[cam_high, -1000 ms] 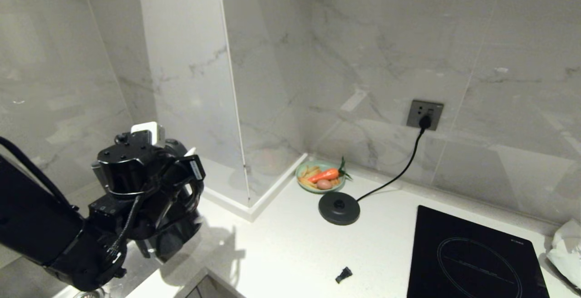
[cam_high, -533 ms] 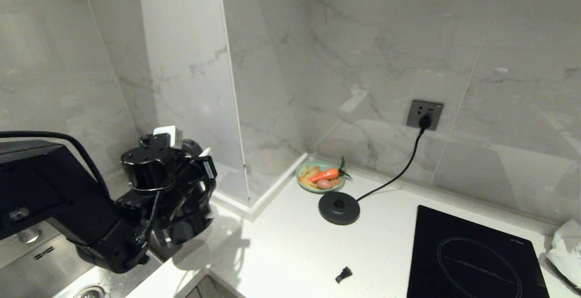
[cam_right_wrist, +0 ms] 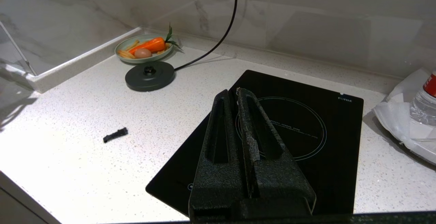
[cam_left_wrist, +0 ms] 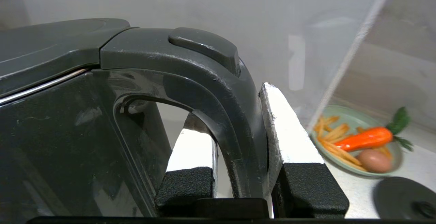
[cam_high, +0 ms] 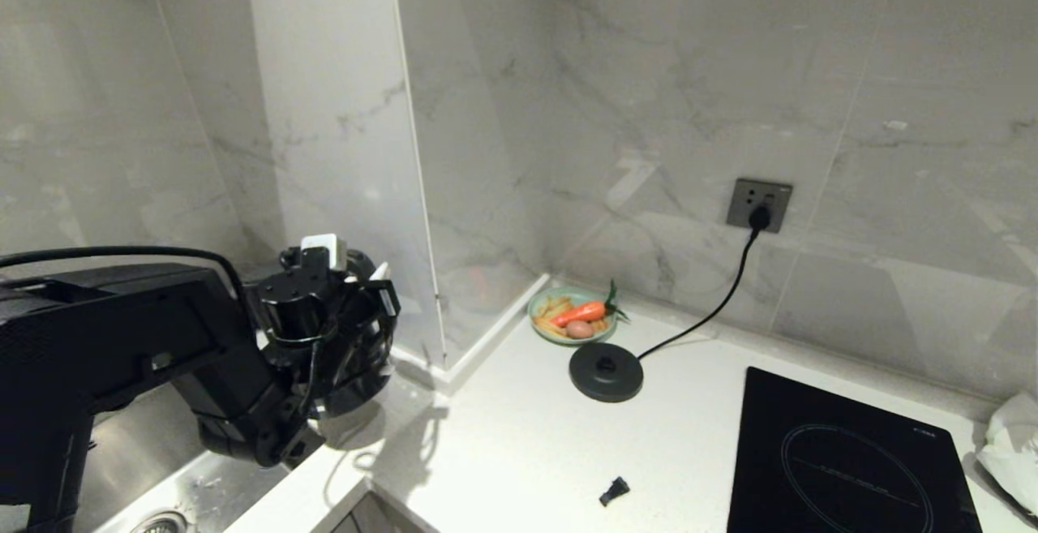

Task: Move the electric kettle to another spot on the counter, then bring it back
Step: Place it by the sink

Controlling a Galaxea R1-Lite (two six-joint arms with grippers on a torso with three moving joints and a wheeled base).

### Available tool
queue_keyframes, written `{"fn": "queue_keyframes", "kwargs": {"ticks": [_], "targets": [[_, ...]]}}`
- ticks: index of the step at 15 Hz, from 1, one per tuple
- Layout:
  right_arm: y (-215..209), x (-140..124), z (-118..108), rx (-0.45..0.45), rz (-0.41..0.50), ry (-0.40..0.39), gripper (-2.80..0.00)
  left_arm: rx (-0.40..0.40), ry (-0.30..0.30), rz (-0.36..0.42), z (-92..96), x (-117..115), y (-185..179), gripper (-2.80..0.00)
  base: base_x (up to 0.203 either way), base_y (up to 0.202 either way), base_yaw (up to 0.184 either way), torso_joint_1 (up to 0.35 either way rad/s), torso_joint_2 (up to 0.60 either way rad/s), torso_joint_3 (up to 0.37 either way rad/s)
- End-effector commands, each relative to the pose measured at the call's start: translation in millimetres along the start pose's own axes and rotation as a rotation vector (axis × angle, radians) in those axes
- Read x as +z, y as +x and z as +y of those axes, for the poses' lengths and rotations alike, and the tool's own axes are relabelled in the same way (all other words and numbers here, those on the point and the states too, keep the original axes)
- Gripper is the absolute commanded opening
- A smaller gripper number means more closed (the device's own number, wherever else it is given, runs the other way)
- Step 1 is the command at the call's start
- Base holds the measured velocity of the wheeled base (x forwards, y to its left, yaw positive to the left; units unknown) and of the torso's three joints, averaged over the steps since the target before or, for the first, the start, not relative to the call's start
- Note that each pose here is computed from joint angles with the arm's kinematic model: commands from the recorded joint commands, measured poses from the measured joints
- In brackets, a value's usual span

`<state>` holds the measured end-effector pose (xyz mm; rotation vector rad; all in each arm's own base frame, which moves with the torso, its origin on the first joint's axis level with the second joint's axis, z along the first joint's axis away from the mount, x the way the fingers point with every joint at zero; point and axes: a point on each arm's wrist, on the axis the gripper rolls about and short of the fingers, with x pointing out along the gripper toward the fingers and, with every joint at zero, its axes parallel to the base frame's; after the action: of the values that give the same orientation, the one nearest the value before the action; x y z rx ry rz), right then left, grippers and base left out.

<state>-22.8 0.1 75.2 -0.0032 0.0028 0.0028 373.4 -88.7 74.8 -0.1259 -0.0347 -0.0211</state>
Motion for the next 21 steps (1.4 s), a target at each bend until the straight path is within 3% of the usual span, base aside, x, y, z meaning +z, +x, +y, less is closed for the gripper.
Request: {"fn": "queue_keyframes", "kwargs": {"ticks": [1,15,21], "targets": [[0,0,0,0.0,0.0,0.0,-2.8,-0.015,0.003,0.017,4.8,-11,5,-2.8,0.0,0.0,0.0,0.0,0.0,0.0],[0,0,0,0.0,0.0,0.0,-2.8,0.009,0.034,0.049,24.2,-38,25,-2.8,0.0,0.0,0.0,0.0,0.0,0.0],[0,0,0,0.0,0.0,0.0,-2.8,-0.006,0.04,0.083,19.8,-46,11,-2.8,0.0,0.0,0.0,0.0,0.0,0.0]]}}
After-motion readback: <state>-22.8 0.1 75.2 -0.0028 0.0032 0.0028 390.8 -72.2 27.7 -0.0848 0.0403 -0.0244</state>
